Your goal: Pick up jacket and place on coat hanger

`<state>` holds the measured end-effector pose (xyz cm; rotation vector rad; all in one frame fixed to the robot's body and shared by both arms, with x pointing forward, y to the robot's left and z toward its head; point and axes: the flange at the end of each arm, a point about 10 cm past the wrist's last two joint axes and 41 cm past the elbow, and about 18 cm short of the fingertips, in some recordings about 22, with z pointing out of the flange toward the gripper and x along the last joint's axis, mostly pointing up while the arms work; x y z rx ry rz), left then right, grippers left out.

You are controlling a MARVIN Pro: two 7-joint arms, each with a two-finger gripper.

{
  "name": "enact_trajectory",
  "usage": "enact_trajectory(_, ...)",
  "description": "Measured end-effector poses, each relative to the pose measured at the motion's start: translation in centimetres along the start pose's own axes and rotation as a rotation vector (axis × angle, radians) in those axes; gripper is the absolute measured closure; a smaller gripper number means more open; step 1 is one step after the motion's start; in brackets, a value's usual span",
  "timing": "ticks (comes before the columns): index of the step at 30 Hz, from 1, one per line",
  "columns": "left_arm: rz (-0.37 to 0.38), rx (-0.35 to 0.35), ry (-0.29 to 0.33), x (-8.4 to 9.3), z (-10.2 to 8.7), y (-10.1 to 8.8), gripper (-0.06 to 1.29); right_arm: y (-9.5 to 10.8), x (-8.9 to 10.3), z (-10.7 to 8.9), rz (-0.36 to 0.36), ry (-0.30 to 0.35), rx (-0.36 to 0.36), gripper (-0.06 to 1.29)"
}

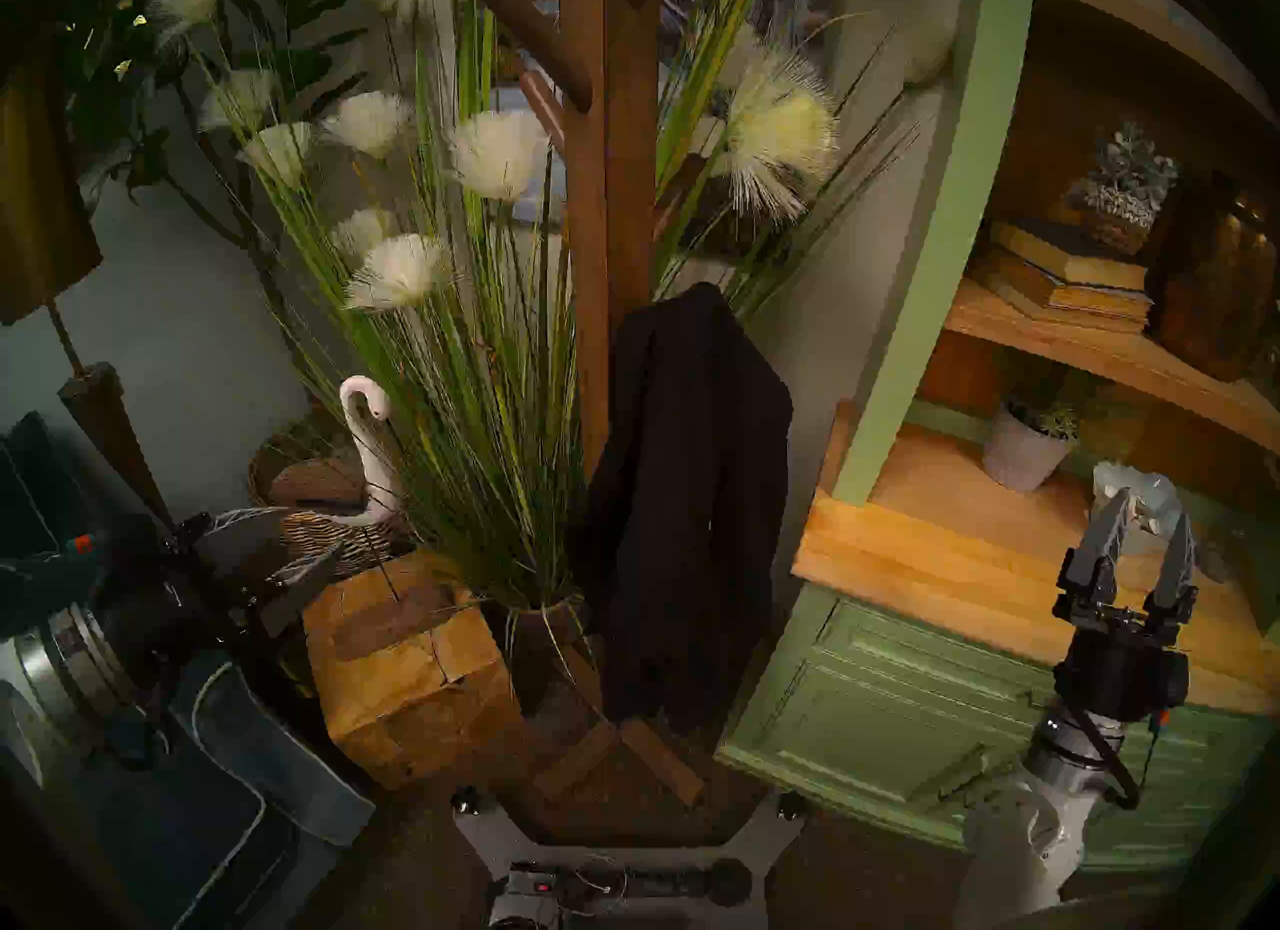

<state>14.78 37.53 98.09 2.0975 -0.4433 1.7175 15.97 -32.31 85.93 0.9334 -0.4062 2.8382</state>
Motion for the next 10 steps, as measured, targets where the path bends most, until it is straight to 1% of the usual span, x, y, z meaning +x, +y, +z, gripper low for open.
enact_trajectory(3,0.000,0.000,0.000,0.0,0.0,0.0,-0.03,-0.3,0.6,-0.5,0.023,0.005,-0.016,0.01)
enact_trajectory(10,0.000,-0.001,0.001,0.0,0.0,0.0,-0.03,-0.5,1.2,-1.2,0.049,0.017,-0.023,0.01)
